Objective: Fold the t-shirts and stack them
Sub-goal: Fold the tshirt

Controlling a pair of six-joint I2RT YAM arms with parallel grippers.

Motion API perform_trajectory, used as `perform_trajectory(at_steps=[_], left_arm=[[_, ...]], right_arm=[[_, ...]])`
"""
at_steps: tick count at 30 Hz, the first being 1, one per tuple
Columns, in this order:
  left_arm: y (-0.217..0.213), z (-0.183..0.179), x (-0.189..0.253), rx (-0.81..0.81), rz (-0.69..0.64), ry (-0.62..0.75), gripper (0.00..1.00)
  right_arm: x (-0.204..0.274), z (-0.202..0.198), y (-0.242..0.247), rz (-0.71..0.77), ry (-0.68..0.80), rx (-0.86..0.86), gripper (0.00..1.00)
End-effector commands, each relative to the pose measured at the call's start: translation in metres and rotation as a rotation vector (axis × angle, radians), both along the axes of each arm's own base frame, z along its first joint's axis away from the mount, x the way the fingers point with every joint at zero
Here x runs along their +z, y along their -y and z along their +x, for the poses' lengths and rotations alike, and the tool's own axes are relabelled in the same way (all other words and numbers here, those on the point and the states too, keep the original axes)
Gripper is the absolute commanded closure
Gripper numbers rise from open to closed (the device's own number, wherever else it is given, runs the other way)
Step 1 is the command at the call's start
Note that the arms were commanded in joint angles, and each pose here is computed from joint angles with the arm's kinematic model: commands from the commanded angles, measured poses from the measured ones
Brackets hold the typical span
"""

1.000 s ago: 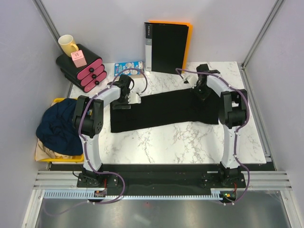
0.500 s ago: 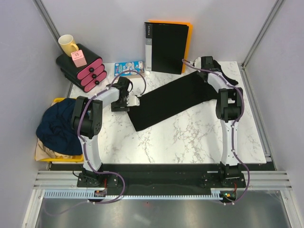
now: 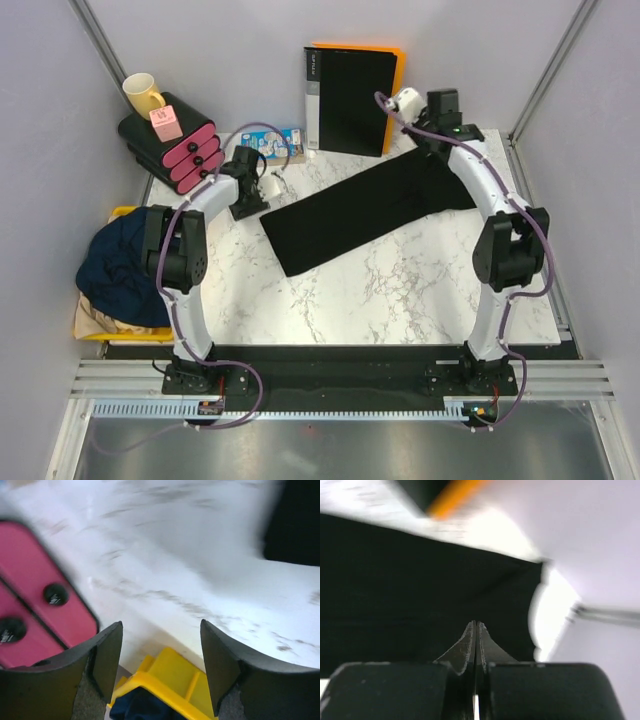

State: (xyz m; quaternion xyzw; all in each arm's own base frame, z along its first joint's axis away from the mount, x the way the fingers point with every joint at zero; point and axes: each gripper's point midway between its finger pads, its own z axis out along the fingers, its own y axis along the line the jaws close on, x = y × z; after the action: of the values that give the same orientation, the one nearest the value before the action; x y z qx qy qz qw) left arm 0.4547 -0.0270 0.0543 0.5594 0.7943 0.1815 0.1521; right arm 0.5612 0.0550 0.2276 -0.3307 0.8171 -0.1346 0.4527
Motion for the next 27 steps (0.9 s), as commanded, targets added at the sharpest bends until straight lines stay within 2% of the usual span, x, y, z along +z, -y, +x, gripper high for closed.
perform_trajectory(at_steps=[1,6,10,16,20,27], left_arm=[[-0.024,0.046,0.079,0.319,-0.247,0.321,0.3],[-0.04,0.037,0.088,0.387,-0.32,0.367,0.28],[-0.047,0.025,0.098,0.394,-0.337,0.4,0.26],[-0.05,0.015,0.102,0.394,-0.35,0.415,0.26],[-0.046,0.016,0.107,0.382,-0.369,0.419,0.26],[-0.04,0.023,0.118,0.283,-0.355,0.43,0.26]], right_arm=[[-0.121,-0.059,-0.1,0.061,-0.384,0.267,1.0],[-0.155,-0.061,-0.163,0.119,-0.435,0.348,1.0],[-0.156,-0.058,-0.207,0.144,-0.422,0.404,1.0],[-0.187,-0.09,-0.242,0.095,-0.488,0.486,1.0],[-0.206,-0.11,-0.242,0.068,-0.55,0.488,1.0],[-0.222,-0.164,-0.202,-0.01,-0.681,0.475,1.0]])
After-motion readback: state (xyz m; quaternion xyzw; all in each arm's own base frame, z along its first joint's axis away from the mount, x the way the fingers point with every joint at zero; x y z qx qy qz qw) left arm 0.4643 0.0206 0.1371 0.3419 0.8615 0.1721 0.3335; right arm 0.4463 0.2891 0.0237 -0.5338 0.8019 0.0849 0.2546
